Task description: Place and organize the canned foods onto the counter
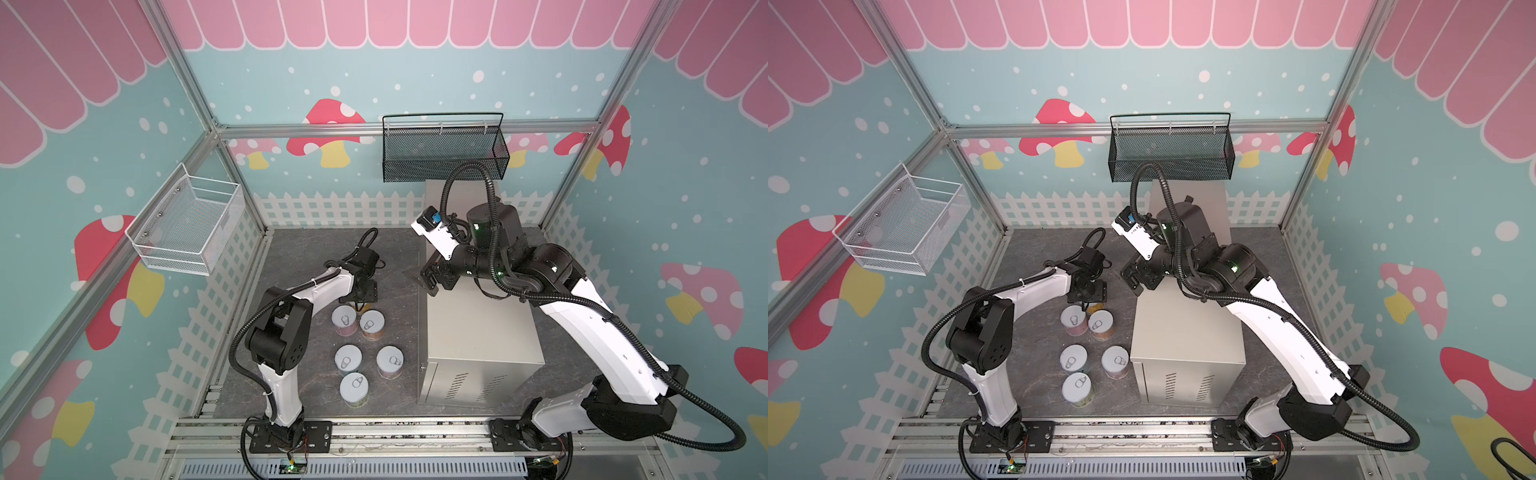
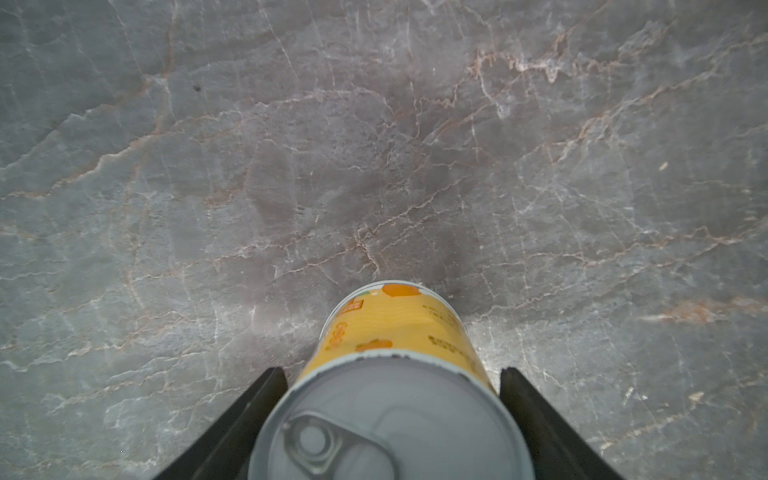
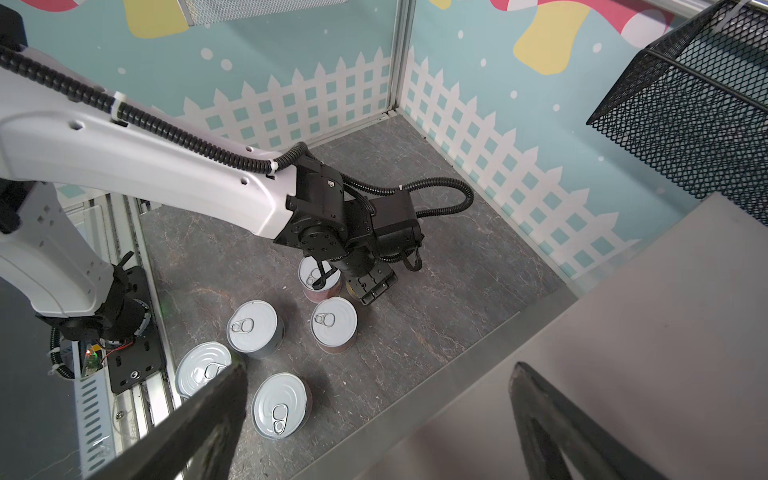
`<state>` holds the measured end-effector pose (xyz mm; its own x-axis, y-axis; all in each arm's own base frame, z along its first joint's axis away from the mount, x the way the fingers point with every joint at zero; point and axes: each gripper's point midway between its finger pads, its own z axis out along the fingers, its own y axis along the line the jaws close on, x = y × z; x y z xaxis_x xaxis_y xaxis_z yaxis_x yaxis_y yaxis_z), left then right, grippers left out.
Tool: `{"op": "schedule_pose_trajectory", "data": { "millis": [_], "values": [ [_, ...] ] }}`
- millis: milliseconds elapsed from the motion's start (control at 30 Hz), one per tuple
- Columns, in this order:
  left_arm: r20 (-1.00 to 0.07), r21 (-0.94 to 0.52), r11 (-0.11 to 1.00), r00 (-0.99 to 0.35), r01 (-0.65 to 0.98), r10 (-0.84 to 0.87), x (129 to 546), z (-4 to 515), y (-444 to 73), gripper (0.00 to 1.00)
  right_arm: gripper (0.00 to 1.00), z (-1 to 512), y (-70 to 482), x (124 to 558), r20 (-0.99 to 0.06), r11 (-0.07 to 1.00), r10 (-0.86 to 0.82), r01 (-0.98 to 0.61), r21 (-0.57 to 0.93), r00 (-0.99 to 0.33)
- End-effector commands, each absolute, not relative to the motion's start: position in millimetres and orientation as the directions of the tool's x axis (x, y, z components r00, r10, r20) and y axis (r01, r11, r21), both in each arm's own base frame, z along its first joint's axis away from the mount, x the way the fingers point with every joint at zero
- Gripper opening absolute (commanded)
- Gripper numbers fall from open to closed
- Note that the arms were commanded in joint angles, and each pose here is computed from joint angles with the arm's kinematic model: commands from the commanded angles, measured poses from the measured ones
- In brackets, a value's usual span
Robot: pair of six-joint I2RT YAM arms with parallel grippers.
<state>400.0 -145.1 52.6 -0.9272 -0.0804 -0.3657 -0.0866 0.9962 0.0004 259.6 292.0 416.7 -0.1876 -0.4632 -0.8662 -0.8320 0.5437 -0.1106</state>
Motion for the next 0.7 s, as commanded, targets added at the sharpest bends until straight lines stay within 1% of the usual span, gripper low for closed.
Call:
{"op": "schedule_pose_trajectory", "data": {
  "millis": [0,200,367,467,567,667],
  "values": [
    [-0.377,-0.001,0.996,-0.922,-0.094,-0.087,398.7,57.6,-141.3,0.66,0.99,423.5,290.5,254.0,-0.878,0.530,-0.456,-0.837,-0.134,-0.148],
    [-0.410,-0.006,0.997,-0.909,-0.078,-0.074,398.5,87.1,-139.7,0.52,1.00,421.9,291.2,255.6,-0.881,0.529,-0.454,-0.836,-0.148,-0.132],
    [-0.459,-0.016,0.999,-0.888,-0.035,-0.039,394.7,129.3,-138.5,0.51,0.99,421.9,291.3,260.4,-0.883,0.543,-0.451,-0.824,-0.160,-0.126],
    [-0.502,-0.035,0.999,-0.865,0.017,-0.003,391.6,163.7,-141.0,0.51,0.99,424.2,286.1,266.6,-0.888,0.577,-0.445,-0.795,-0.187,-0.114],
    [-0.537,-0.081,0.991,-0.843,0.103,0.043,383.7,197.8,-150.0,0.51,0.99,423.7,281.2,268.3,-0.889,0.583,-0.452,-0.777,-0.237,-0.068],
    [-0.570,-0.133,0.972,-0.817,0.193,0.084,371.1,233.4,-159.7,0.51,0.99,421.0,280.7,264.9,-0.891,0.559,-0.454,-0.779,-0.284,-0.001]
  ]
}}
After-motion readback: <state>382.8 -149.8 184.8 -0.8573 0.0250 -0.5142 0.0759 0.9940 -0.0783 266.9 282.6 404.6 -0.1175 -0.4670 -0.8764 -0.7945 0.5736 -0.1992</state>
